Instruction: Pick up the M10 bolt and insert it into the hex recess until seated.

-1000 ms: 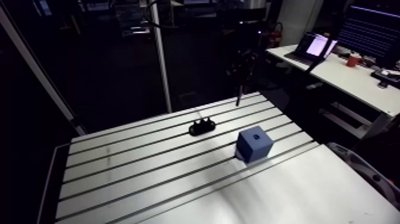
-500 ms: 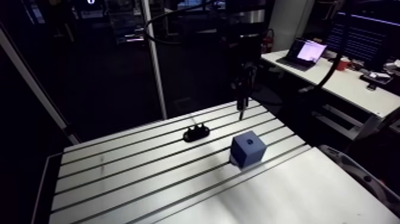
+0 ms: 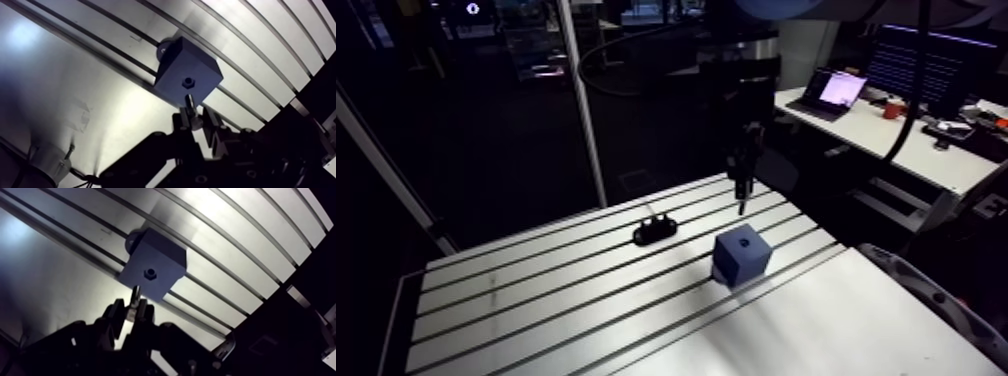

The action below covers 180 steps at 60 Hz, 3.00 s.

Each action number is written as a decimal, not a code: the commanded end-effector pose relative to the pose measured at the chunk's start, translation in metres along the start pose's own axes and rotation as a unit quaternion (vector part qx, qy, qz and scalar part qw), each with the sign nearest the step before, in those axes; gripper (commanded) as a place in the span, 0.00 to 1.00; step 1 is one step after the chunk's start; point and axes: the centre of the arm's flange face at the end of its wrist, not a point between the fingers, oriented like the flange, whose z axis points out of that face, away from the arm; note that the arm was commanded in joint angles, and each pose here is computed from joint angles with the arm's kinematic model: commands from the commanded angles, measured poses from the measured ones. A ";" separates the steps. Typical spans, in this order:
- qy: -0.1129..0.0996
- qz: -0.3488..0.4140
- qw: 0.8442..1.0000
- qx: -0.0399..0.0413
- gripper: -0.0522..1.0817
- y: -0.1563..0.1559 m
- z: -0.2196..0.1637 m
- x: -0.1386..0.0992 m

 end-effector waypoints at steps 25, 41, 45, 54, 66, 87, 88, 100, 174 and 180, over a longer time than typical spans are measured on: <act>-0.015 -0.001 1.000 -0.019 0.77 0.000 0.021 -0.001; -0.013 -0.002 1.000 -0.025 0.77 0.001 0.028 0.001; -0.012 -0.002 1.000 -0.024 0.77 0.001 0.028 0.001; -0.015 -0.003 1.000 -0.019 0.77 -0.001 0.034 0.001; -0.017 -0.003 1.000 -0.017 0.77 -0.001 0.036 0.001; -0.021 -0.004 1.000 -0.009 0.77 -0.003 0.047 0.000; -0.021 -0.004 1.000 -0.009 0.77 -0.004 0.048 0.000; -0.020 -0.003 1.000 -0.008 0.77 -0.002 0.047 -0.001; -0.025 0.002 1.000 0.006 0.77 0.007 0.063 -0.001; -0.026 0.002 1.000 0.008 0.77 0.008 0.065 0.000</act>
